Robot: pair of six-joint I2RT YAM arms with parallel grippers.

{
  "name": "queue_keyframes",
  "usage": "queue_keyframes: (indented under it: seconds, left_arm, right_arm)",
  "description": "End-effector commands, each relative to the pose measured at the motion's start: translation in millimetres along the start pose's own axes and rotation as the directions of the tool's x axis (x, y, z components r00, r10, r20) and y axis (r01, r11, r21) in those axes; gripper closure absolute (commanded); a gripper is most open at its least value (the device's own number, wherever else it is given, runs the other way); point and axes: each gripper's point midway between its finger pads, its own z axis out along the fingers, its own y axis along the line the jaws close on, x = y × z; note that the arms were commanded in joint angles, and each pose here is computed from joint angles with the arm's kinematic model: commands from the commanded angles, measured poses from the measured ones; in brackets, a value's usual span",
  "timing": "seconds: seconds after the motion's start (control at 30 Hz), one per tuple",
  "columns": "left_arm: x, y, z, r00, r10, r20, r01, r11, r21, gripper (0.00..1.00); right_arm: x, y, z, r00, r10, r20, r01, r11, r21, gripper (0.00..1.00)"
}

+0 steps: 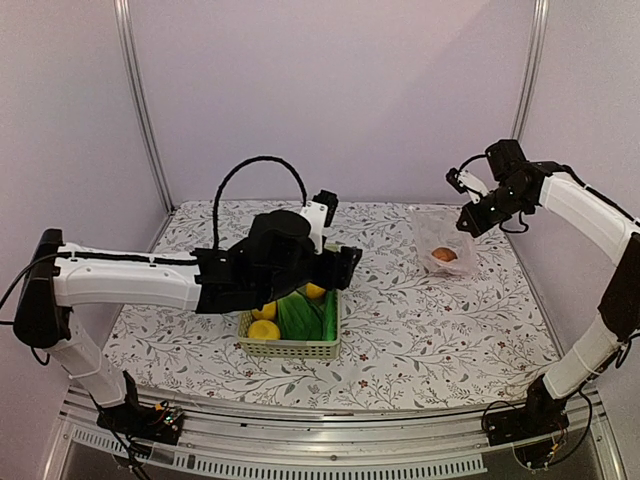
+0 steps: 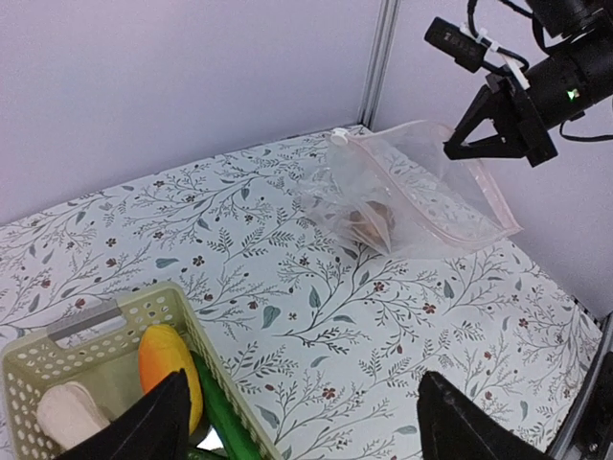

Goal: Place the food in the zip-top bag and seal the zipper
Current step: Pick up the fake fruit from the bin.

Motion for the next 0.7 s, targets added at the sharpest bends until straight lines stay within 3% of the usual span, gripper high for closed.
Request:
queue_keyframes:
  seconds: [0.0, 0.2, 0.67]
  left_arm:
    - [8, 16, 8, 0.998, -0.037, -0.048, 0.035, 0.998, -0.043, 0.19]
    - [14, 27, 13, 0.993, -0.09, -0.079, 0.084, 0.994, -0.074, 0.2]
    - [76, 70, 16, 0.939, -0.181, -0.291, 0.131, 0.974, -0.183, 0.25]
  right_arm:
    - [0, 7, -1, 1.0, -0.01, 0.021, 0.01, 1.0, -0.025, 1.0]
    - [1, 9, -3, 1.0, -0.012, 0.027, 0.013, 0.999, -0.031, 1.0]
    - [4, 13, -9, 0.999, -0.016, 0.033, 0.017, 0.999, -0.034, 1.0]
